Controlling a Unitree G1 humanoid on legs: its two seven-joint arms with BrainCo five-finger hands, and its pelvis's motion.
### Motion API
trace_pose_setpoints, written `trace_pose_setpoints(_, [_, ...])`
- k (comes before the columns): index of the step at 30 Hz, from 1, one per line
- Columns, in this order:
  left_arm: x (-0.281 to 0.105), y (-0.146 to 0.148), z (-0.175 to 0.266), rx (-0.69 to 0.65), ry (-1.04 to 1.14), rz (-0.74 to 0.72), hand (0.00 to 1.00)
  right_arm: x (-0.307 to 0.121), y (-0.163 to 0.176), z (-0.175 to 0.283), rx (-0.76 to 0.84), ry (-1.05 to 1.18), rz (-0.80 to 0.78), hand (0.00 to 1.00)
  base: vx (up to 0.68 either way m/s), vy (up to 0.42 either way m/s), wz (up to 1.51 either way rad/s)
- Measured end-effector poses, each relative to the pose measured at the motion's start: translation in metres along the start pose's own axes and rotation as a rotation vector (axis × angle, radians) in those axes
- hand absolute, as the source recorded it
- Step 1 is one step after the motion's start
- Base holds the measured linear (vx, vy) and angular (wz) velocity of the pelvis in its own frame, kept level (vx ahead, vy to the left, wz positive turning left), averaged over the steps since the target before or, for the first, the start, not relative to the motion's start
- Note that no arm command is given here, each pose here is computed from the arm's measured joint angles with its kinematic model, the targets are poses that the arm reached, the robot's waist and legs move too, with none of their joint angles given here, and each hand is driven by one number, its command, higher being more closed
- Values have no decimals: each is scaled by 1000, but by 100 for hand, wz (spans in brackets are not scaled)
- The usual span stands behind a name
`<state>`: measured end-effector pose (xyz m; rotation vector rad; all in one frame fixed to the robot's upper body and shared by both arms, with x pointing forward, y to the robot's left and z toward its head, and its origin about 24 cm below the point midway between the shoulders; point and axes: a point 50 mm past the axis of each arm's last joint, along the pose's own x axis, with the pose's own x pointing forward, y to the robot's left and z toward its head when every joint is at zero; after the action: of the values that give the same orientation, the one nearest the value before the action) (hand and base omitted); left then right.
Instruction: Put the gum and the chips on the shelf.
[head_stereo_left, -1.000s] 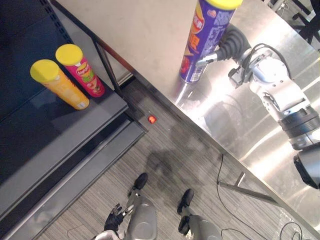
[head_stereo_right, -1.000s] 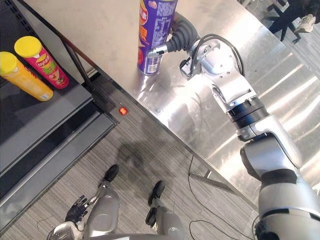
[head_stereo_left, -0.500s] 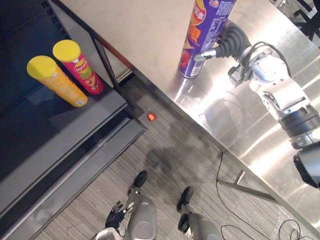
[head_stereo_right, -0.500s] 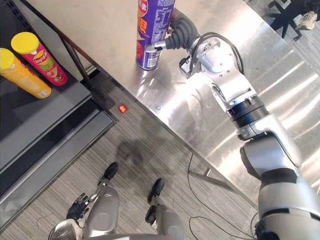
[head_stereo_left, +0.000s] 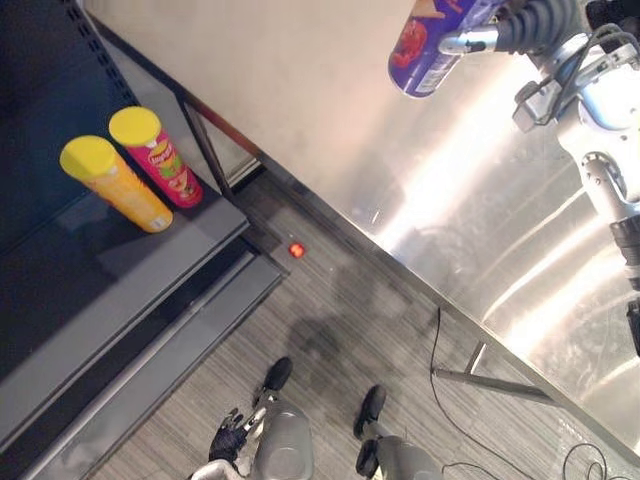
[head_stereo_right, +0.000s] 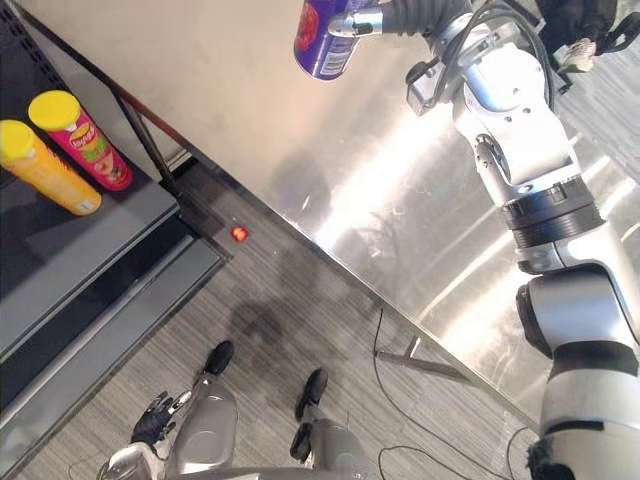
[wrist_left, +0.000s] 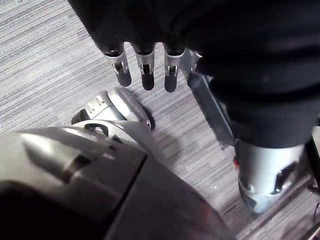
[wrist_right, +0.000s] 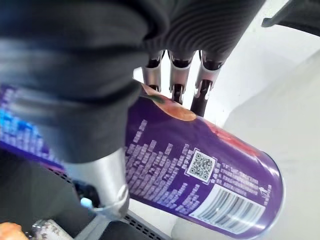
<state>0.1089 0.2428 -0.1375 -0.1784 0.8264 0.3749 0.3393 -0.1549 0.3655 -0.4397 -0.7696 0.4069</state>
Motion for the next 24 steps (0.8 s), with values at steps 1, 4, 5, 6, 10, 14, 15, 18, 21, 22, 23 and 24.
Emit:
trace_pose_setpoints(1, [-1, 1, -2, -2, 7, 4, 0, 0, 1, 2, 7, -10, 11, 100, 7, -11, -11])
trace_pose_setpoints(4, [-4, 1, -10, -8, 32, 6, 0, -2, 1, 2, 13, -11, 24, 100, 4, -3, -5])
trace_pose_setpoints(5, [-5, 1, -14, -10, 42, 7, 0, -5, 2, 2, 22, -12, 37, 100, 0, 0, 0])
trace_pose_setpoints(6, [-6, 2, -15, -11, 47, 9, 0, -6, 4, 2, 28, -15, 47, 100, 0, 0, 0])
trace_pose_setpoints(10, [-10, 5, -24, -10, 74, 19, 0, -18, 22, -9, 86, 4, 122, 100, -8, 4, 1])
trace_pose_setpoints(14, [-12, 7, -31, -10, 104, 27, 0, -35, 49, -31, 129, 79, 246, 100, -29, -2, 21])
trace_pose_setpoints(15, [-13, 7, -34, -11, 112, 28, 0, -43, 69, -38, 154, 105, 335, 100, -19, -17, 35])
trace_pose_setpoints(18, [-15, 8, -37, -13, 121, 29, 0, -53, 98, -44, 202, 139, 472, 100, -20, -24, 34])
trace_pose_setpoints(21, [-16, 7, -39, -22, 127, 30, 0, -61, 122, -49, 237, 178, 599, 100, -8, -29, 55])
trace_pose_setpoints(22, [-16, 6, -39, -26, 126, 31, 0, -63, 125, -50, 240, 183, 616, 100, -4, -16, 74])
trace_pose_setpoints(23, [-16, 5, -40, -36, 127, 31, 0, -64, 128, -49, 244, 183, 641, 100, -22, 2, 67])
trace_pose_setpoints(24, [-16, 4, -41, -55, 127, 37, 0, -65, 130, -47, 245, 176, 656, 100, -59, -13, 102])
